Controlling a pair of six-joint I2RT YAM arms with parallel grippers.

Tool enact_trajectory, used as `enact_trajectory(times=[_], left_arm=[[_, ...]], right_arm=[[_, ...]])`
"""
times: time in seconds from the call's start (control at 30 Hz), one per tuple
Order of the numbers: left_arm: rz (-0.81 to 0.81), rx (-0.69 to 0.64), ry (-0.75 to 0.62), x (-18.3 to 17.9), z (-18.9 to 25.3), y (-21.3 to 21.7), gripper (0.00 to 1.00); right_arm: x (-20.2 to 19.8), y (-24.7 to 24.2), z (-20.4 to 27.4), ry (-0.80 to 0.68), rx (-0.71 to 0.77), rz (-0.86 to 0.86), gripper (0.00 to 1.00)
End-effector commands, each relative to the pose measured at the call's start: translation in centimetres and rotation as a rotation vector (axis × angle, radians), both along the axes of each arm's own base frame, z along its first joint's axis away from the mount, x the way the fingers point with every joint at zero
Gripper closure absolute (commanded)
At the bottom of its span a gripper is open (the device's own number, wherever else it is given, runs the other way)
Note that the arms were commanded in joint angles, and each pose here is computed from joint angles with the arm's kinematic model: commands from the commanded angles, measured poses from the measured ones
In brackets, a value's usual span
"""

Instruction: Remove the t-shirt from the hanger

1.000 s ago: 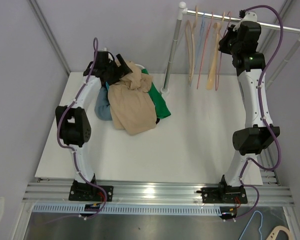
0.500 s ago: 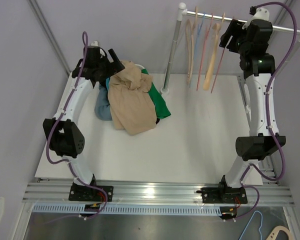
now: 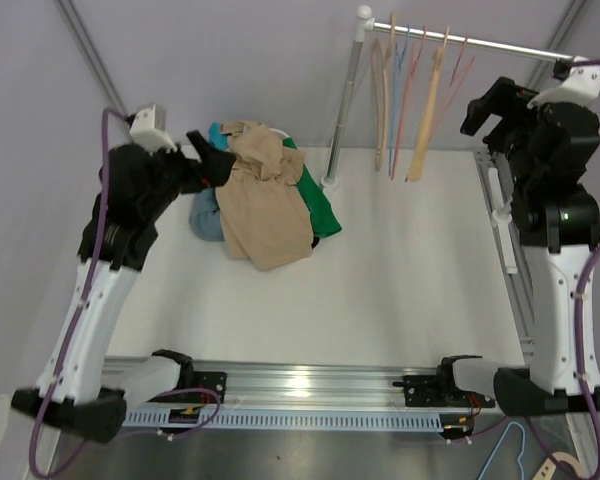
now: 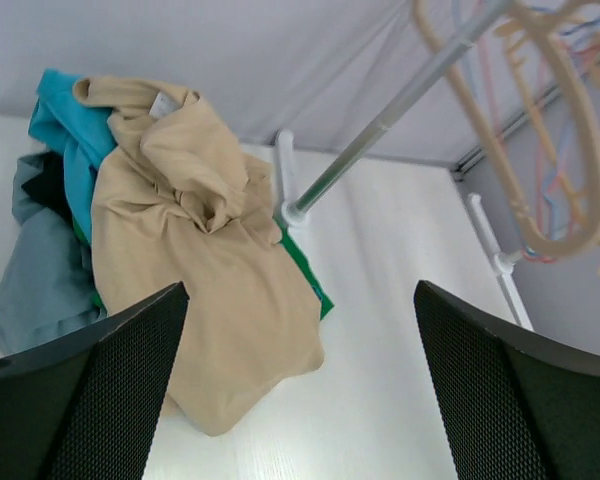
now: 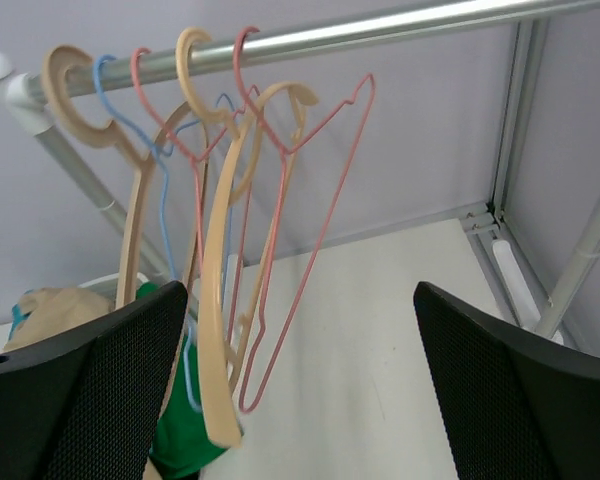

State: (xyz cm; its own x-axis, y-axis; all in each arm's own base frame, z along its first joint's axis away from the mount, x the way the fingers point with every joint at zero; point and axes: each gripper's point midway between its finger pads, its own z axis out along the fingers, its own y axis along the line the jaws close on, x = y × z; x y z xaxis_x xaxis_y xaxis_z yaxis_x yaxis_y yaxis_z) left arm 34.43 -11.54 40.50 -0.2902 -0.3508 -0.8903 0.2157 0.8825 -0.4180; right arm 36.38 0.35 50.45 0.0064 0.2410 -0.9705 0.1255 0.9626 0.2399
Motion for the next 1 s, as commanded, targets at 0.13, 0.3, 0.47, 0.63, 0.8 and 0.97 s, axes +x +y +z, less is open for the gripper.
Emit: enact_trajectory(times=[0.13,0.3,0.47,0.63,0.8,0.97], left_arm=[[-0.072,-0.014,-0.05,-6.0,-4.2,-0.2,0.0],[-0.139,-0.013,-0.016,-9.6,-8.3,-0.8,0.01],[-0.135,0.006,-0.002,-11.2,-11.1,-0.2,0.0],[-0.133,0.01,-0.007,-11.7,-12.3,0.1,0.0],[-0.144,0.005,0.0,-11.5,-12.1,-0.2,0.0],[-0.15,0.005,0.013,-11.4,-12.5,-0.4,0.0]], right_arm=[[-6.2,1.7,-3.0,-0.001,0.121,0.071,0.0],[-8.2,4.5,-10.7,0.088,0.199,0.205,0.01],[-10.8,6.2,-14.7,0.106,0.219,0.315,0.0],[-11.8,5.8,-16.6,0.121,0.202,0.304,0.01],[-11.8,6.1,-17.6,0.149,0.186,0.323,0.01],[-11.5,6.5,-18.5,0.181,0.183,0.339,0.01]])
